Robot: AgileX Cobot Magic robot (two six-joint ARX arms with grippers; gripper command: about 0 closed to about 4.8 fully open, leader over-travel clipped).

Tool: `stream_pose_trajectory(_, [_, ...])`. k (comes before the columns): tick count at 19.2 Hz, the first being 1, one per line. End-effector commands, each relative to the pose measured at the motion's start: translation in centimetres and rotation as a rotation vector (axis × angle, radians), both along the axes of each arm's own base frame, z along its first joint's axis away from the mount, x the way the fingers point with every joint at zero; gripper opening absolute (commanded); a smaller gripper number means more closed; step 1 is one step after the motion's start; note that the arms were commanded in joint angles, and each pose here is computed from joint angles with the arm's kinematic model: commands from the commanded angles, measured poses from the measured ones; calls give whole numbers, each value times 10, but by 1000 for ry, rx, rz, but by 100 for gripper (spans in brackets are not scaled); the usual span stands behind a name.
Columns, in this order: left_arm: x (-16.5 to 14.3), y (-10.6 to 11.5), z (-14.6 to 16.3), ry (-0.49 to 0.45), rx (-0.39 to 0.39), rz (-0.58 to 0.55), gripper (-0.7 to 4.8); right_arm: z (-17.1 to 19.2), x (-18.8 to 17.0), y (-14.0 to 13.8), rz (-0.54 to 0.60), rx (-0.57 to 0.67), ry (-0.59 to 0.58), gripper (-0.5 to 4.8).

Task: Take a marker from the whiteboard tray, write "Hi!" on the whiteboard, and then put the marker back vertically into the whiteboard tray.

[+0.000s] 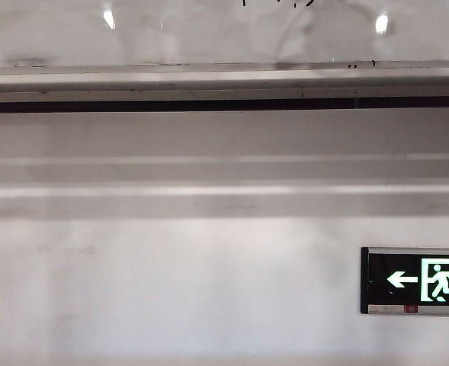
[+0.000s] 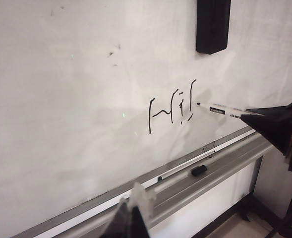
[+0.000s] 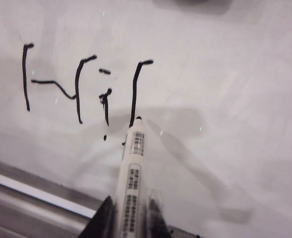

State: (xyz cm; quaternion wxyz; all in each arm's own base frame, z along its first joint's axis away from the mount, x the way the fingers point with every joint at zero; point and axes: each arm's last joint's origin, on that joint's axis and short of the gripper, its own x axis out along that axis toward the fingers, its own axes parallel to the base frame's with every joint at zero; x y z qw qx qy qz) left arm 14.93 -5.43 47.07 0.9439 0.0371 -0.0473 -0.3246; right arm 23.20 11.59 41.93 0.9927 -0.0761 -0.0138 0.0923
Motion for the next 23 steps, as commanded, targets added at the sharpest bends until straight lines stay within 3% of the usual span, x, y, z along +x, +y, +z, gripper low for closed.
stream_pose_trajectory(1, [-2,1,4,-26,-7,-3,-6,18,-19,-10,-2,46,-70,-5])
stream_pose_trajectory(4, [-2,0,4,-26,-4,-45,-6,26,-40,-21,6,97,-62,-5])
stream_pose_trajectory(7, [-2,0,4,-26,-4,-48,-6,27,-45,-20,117,86,-53,-5])
stream_pose_trajectory(13, [-3,0,4,-25,-6,-49,-6,11,-18,-5,140,59,1,-5])
stream_pose_trajectory(23, [-3,0,4,-25,-6,-49,-6,-1,8,9,131,57,-11,-5])
